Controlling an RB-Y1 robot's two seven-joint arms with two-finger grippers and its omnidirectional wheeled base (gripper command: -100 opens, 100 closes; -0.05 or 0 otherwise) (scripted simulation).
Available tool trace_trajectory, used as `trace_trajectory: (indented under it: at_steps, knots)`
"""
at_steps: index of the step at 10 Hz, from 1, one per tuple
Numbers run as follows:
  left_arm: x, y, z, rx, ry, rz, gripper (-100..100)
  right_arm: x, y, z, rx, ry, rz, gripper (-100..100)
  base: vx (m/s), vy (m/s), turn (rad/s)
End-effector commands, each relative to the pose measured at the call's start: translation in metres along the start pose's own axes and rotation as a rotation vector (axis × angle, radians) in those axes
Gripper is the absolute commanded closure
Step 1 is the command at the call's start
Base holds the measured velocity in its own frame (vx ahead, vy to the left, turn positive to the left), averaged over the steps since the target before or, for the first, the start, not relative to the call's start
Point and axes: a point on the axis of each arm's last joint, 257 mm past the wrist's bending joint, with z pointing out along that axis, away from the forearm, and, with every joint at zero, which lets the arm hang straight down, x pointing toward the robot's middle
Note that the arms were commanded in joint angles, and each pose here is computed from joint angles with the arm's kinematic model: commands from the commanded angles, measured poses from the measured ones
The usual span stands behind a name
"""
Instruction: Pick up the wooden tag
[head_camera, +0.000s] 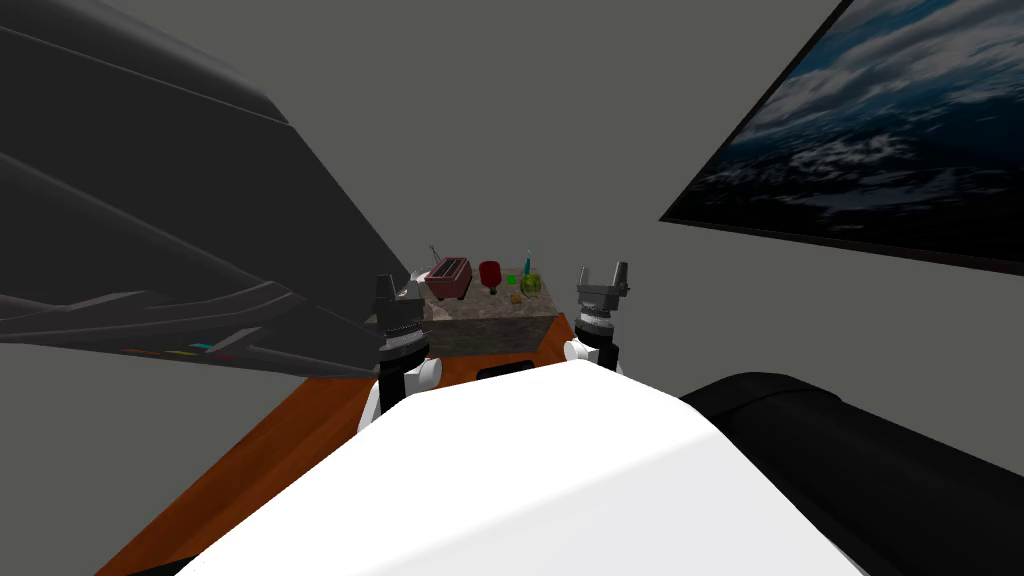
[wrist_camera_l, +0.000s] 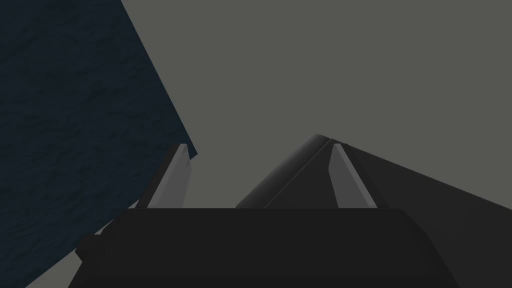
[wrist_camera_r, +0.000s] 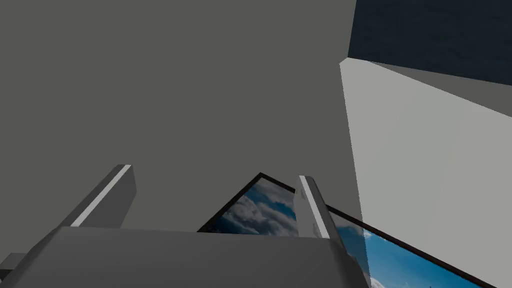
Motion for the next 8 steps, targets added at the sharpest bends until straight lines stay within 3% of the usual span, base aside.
trace_trajectory:
  at_steps: [1, 8]
  knots:
    - [0.000, 0.000, 0.000, 0.000, 0.000, 0.000, 0, 0.007, -0.003, 0.000, 0.008, 0.046, -0.010, -100, -0.007, 0.014, 0.026]
    - [0.000, 0.000, 0.000, 0.000, 0.000, 0.000, 0, 0.045, -0.032, -0.005, 0.032, 0.282, -0.080, -100, -0.026, 0.041, 0.059]
